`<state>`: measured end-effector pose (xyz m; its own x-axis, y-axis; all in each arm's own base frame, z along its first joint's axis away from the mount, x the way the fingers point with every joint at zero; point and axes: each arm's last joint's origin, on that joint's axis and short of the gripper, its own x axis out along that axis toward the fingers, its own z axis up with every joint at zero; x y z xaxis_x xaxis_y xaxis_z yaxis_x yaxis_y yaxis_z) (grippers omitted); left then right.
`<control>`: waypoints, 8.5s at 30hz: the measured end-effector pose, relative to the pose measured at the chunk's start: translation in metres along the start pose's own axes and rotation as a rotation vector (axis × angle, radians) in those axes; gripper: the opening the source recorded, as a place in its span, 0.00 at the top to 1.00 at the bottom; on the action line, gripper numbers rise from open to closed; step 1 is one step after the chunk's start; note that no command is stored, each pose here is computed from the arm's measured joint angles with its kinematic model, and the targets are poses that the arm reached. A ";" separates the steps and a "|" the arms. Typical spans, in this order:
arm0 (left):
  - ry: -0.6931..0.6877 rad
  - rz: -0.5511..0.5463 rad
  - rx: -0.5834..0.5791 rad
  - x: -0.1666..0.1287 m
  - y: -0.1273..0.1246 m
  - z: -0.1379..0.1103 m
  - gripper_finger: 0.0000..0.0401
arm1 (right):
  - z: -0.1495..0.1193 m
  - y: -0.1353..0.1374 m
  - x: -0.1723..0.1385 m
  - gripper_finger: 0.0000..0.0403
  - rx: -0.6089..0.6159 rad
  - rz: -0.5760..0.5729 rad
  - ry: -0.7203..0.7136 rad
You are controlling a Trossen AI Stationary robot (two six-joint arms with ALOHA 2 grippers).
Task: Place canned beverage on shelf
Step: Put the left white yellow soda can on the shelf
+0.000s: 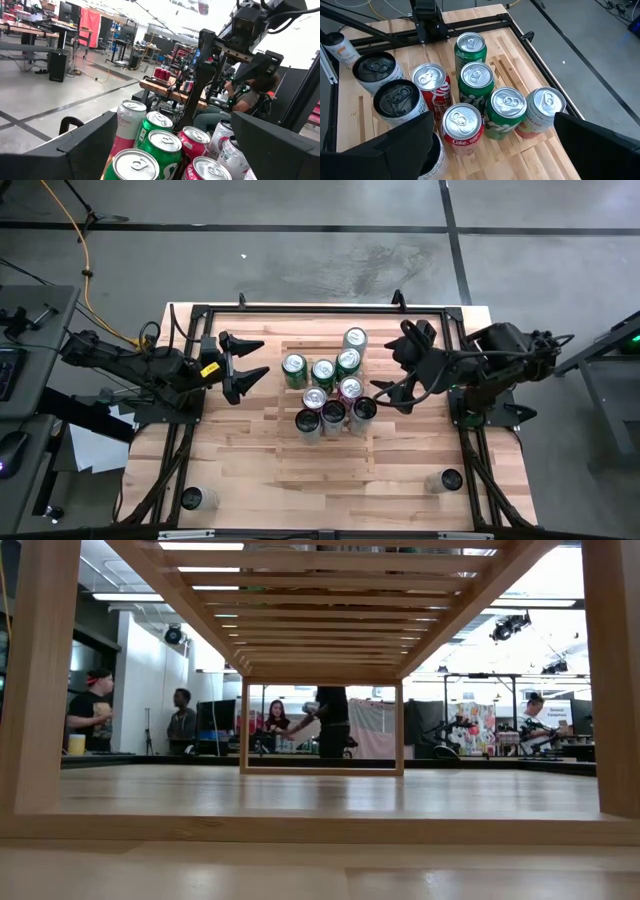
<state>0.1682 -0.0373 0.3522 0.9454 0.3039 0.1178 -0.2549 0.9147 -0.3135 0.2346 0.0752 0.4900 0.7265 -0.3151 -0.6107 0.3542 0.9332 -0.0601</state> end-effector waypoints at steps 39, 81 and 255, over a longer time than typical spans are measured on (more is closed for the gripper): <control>0.198 -0.179 -0.192 -0.001 -0.013 0.017 0.05 | -0.002 0.000 0.000 0.01 0.124 0.020 0.029; 1.577 0.125 0.085 -0.123 -0.221 -0.072 0.05 | -0.010 -0.006 0.000 0.01 -0.010 -0.057 0.091; 0.669 -0.385 0.583 0.031 -0.167 0.092 0.29 | 0.052 0.112 0.124 0.48 0.210 0.903 -0.084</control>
<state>0.2216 -0.1555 0.4952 0.8595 -0.0939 -0.5025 0.2063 0.9631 0.1729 0.3947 0.1319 0.4486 0.8162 0.4959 -0.2966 -0.2728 0.7832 0.5588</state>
